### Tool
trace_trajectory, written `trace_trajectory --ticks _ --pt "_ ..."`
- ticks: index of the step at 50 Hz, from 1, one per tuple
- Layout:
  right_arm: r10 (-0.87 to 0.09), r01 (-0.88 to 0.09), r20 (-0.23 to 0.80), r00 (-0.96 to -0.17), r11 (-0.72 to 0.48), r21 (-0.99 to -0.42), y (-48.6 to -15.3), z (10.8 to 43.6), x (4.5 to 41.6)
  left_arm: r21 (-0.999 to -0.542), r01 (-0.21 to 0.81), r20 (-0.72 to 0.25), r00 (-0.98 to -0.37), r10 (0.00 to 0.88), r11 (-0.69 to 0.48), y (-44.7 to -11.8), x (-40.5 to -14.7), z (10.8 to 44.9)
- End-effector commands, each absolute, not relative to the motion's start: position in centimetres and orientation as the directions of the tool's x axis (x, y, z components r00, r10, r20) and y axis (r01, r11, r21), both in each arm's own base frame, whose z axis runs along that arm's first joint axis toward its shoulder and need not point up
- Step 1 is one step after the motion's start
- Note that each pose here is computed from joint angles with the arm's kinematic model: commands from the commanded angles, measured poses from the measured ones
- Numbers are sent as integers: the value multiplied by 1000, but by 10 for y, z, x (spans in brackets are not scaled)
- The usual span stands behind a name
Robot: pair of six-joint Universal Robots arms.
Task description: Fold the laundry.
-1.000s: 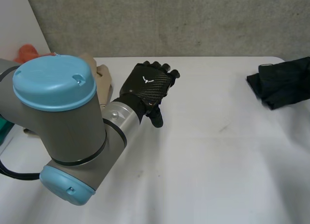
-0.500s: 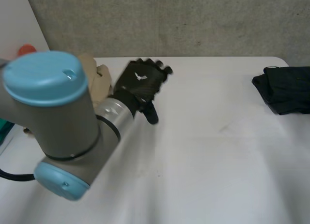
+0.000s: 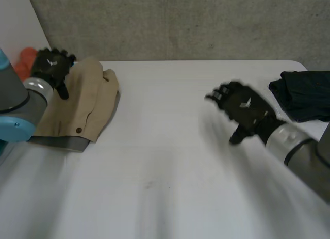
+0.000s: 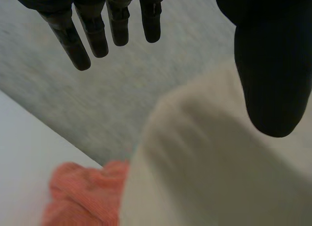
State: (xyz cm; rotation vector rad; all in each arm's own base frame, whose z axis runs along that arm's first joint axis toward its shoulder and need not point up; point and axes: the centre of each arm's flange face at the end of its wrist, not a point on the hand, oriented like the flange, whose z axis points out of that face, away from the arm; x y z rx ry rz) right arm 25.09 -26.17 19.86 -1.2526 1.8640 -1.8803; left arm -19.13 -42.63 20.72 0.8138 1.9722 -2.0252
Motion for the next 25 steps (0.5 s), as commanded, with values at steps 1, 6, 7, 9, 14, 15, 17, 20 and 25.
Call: trace_trajectory --ticks 1,6,7,9,14,15,17,20,25 --pt "-721 -507 442 -533 -146 -849 -231 174 249 -851 516 -515 -777 362 -101 -452 -193 154" --pt "-722 -520 430 -543 -113 -847 -226 168 243 -857 500 -504 -760 412 -125 -458 -199 141" --pt "-724 -520 426 -543 -108 -847 -225 167 242 -857 498 -505 -757 415 -133 -460 -201 138" --pt "-720 -520 427 -547 -108 -847 -223 167 241 -858 496 -504 -759 413 -136 -463 -201 137" --pt "-677 -515 462 -573 -141 -846 -223 184 235 -858 485 -512 -784 352 -169 -465 -208 149" --pt "-665 -515 469 -581 -146 -844 -224 187 233 -861 481 -509 -792 337 -169 -462 -211 154" --pt "-625 -515 488 -610 -156 -843 -229 197 227 -869 465 -495 -808 319 -170 -455 -216 168" --pt "-583 -502 499 -641 -174 -847 -234 210 222 -901 389 -431 -845 317 -191 -431 -232 205" --pt "-494 -432 464 -735 -187 -883 -249 239 211 -961 179 -260 -848 462 -212 -370 -282 250"
